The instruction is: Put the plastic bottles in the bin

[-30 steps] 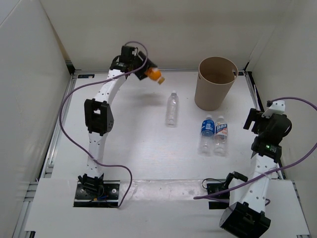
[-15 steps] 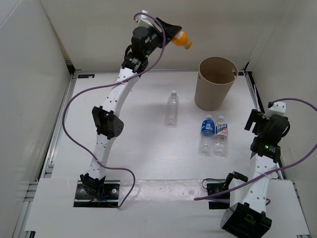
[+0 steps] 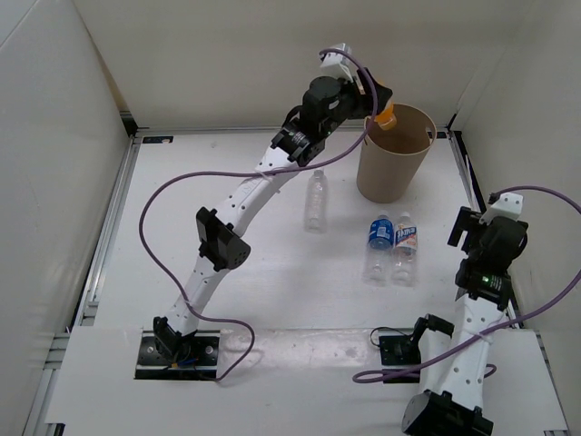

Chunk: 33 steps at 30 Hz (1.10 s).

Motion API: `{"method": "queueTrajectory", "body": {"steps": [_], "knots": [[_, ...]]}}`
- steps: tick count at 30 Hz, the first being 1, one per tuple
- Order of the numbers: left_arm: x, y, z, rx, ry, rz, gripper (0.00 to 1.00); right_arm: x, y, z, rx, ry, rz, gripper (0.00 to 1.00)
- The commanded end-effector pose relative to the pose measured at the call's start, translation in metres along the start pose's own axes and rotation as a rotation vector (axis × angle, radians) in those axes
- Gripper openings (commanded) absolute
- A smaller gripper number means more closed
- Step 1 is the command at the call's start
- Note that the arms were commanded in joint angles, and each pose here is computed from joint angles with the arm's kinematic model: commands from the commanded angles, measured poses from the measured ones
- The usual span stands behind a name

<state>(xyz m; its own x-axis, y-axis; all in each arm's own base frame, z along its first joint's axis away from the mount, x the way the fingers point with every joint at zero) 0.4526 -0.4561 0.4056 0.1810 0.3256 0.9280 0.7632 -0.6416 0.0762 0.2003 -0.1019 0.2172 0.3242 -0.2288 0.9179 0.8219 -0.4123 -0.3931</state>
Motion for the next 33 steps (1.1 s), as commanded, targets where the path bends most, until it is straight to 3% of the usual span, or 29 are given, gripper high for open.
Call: {"method": "queueTrajectory", "body": {"steps": [1, 5, 12, 17, 22, 24, 25, 28, 33], "knots": [[0.016, -0.003, 0.004, 0.043, 0.068, -0.045, 0.34, 0.009, -0.008, -0.004, -0.037, -0.02, -0.019, 0.9], [-0.007, 0.004, 0.0, 0.041, 0.145, -0.021, 0.38, 0.01, -0.012, -0.004, -0.045, -0.028, -0.023, 0.9], [-0.023, 0.019, 0.01, 0.096, 0.142, -0.059, 0.45, 0.015, -0.02, -0.002, -0.054, -0.062, -0.049, 0.9], [-0.036, 0.023, 0.013, 0.089, 0.143, -0.032, 0.45, 0.014, -0.021, -0.003, -0.053, -0.06, -0.046, 0.9], [-0.057, 0.026, 0.016, 0.078, 0.156, 0.02, 0.51, 0.014, -0.021, -0.006, -0.067, -0.039, -0.043, 0.9], [-0.061, 0.026, 0.016, 0.073, 0.159, 0.035, 0.57, 0.015, -0.02, -0.007, -0.07, -0.035, -0.042, 0.9], [-0.062, 0.026, 0.019, 0.075, 0.159, 0.037, 0.72, 0.015, -0.02, -0.007, -0.071, -0.034, -0.043, 0.9], [-0.06, 0.026, 0.015, 0.068, 0.158, 0.029, 0.93, 0.015, -0.019, -0.008, -0.078, -0.029, -0.045, 0.9], [-0.052, 0.024, 0.014, 0.067, 0.173, 0.015, 0.99, 0.018, -0.018, -0.008, -0.075, -0.023, -0.052, 0.9]]}}
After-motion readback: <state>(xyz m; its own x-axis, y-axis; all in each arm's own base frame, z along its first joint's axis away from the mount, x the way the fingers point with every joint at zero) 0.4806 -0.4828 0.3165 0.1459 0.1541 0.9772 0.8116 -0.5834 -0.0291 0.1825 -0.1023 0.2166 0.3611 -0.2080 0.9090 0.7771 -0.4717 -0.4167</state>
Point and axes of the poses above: each gripper's point midway between its finger pads, its own y axis out along the fingers, its own z axis along the line the jaws close on, x = y × z, the point moved 4 cm from there along -y, back along the fingers, and after that the axes turned 13 degrees about y, right-handed, at the moved point
